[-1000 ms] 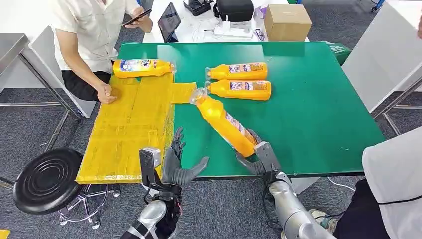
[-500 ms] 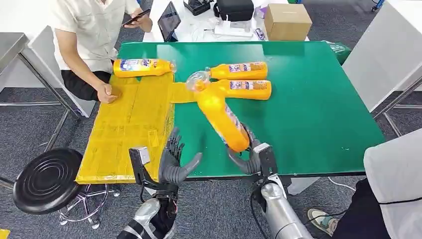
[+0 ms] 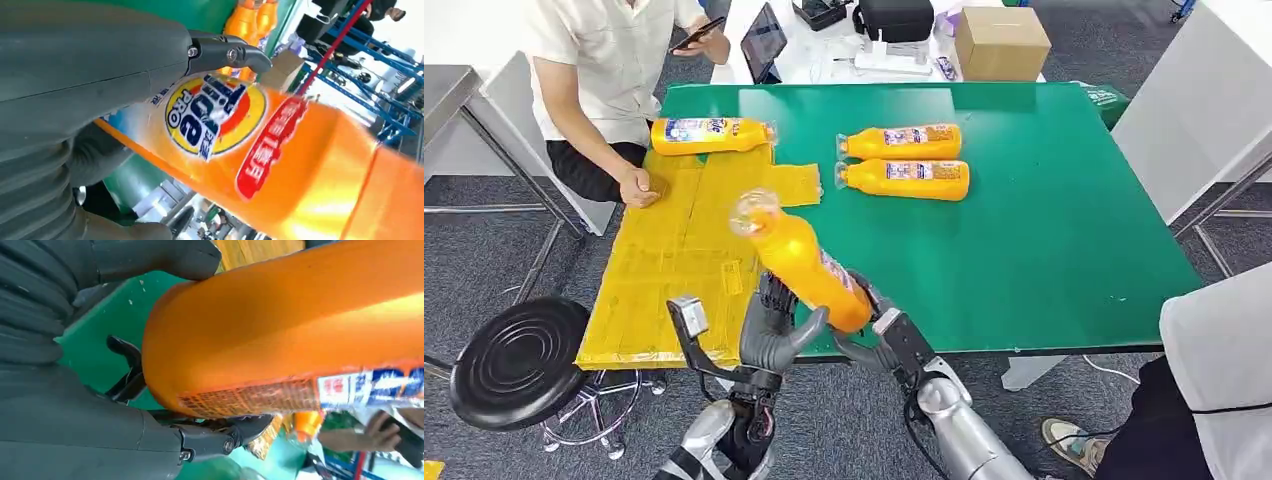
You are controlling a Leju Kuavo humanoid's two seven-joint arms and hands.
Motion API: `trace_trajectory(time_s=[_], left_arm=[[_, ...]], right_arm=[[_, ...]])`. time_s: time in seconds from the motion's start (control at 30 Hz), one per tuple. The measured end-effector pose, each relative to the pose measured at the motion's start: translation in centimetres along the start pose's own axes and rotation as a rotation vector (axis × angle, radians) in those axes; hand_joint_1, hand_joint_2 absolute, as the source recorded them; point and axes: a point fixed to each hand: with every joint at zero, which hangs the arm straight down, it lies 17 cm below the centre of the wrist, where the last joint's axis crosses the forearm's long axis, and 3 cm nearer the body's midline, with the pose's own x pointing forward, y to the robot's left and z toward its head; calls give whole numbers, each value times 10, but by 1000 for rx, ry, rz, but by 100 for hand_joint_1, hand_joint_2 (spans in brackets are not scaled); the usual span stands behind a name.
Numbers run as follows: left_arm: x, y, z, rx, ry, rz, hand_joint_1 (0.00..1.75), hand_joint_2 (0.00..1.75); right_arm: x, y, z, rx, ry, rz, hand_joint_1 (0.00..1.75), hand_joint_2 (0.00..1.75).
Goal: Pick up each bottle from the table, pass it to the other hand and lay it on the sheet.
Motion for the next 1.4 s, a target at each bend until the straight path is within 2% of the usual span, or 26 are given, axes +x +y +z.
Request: trace_trajectory(time_s=[0.27, 0.43, 0.87, 1.0, 1.13, 1.4], left_arm=[[11, -15, 4, -70, -33, 21, 0, 175], [14, -19, 4, -94, -41, 44, 0, 175], [11, -10, -2, -60, -28, -16, 0, 175], [17, -4, -4, -17, -106, -214, 0, 175], [20, -18, 0, -49, -199, -412, 0, 175], [18, -34, 8, -94, -291, -578, 0, 175]], right_arm=[[-4, 10, -4, 20, 24, 9, 175, 175], [-1, 24, -2, 73, 2, 32, 175, 175], [0, 39, -1, 114, 0, 46, 175, 175], [0, 36, -4, 94, 17, 38, 175, 175], [8, 31, -7, 86, 5, 58, 175, 175], [22, 30, -9, 96, -8, -29, 175, 175]])
